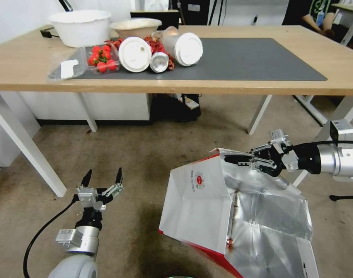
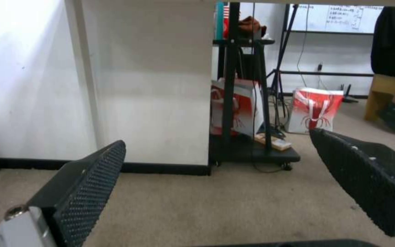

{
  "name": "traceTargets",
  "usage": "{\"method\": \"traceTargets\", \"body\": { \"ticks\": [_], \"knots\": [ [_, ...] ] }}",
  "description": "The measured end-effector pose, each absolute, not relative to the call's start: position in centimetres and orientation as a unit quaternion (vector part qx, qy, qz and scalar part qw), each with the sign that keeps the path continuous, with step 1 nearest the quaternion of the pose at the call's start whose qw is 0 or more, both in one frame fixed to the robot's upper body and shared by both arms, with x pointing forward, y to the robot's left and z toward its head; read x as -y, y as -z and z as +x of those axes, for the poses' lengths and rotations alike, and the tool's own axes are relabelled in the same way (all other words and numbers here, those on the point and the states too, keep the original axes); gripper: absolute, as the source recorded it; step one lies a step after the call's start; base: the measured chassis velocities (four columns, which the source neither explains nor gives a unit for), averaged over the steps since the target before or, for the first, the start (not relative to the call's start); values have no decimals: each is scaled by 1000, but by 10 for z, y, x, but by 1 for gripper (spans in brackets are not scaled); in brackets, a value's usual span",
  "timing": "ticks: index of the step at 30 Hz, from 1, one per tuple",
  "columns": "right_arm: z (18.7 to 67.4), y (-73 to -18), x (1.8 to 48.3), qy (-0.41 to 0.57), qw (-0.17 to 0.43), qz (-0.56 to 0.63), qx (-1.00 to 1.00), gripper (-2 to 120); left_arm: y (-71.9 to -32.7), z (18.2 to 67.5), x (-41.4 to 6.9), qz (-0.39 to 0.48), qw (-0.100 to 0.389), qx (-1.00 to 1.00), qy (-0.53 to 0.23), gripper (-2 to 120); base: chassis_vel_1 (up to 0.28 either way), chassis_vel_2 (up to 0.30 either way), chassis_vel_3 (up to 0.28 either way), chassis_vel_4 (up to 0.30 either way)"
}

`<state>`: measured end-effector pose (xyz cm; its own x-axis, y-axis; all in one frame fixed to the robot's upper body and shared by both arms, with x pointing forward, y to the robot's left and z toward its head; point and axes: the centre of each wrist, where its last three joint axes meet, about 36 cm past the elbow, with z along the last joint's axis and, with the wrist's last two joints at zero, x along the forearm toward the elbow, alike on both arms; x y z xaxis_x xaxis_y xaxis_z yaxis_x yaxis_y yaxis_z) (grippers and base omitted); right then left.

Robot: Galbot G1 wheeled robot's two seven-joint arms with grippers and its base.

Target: Pick up the food delivery bag from the floor and place it on the table.

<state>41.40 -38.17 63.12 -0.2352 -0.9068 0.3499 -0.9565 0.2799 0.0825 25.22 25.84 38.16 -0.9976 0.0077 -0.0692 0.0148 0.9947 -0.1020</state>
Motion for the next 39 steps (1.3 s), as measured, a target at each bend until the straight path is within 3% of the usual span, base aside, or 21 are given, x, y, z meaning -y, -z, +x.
{"method": "traceTargets", "body": {
  "ticks": [39],
  "knots": [
    [412,-640,377,-73,169,603,776,0,-388,251,-258,6,37,-998,52,100,0,0,0,0]
  ]
}}
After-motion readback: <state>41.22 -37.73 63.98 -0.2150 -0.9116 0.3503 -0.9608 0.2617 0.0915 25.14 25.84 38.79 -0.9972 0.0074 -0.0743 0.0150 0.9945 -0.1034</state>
